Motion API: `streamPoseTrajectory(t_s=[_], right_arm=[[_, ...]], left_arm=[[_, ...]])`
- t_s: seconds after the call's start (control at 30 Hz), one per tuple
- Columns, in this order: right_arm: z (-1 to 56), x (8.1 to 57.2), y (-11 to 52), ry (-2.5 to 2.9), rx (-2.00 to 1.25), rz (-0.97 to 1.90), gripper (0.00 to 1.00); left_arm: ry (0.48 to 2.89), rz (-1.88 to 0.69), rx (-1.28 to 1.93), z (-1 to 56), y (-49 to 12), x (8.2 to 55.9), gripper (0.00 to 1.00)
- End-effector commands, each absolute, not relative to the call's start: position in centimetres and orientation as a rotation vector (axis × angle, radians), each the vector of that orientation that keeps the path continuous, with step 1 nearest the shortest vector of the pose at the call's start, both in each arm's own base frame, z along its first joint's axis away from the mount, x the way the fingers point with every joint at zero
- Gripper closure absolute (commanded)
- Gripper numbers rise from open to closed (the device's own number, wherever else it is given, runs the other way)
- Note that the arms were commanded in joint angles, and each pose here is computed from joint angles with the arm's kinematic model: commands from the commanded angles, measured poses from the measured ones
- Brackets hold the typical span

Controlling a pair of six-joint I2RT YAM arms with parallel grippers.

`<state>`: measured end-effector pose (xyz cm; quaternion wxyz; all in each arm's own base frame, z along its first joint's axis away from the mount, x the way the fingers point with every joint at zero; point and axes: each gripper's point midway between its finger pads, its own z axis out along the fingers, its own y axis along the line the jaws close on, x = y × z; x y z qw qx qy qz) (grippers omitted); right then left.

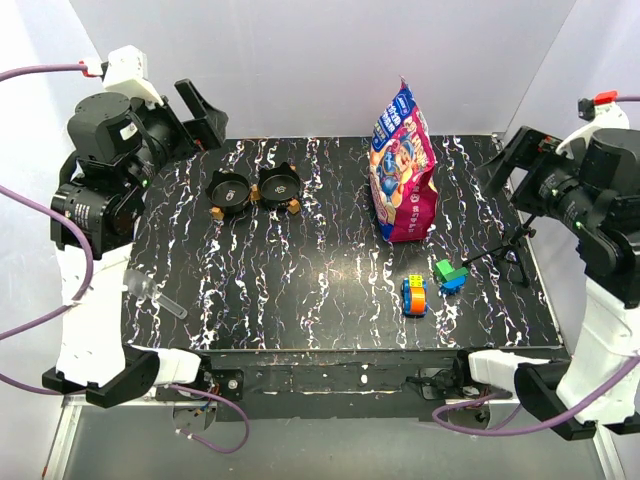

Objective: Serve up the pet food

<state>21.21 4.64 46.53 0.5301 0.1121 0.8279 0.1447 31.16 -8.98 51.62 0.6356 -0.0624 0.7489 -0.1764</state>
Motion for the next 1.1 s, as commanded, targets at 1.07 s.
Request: streamPoseTrajectory(t_s=[1.07], right_arm=[[35.8,51.0,10.0,2.071,0.087,0.199,0.23]], left_arm=[[2.172,-0.789,-0.083,42.7,-13.9,22.2,0.02]])
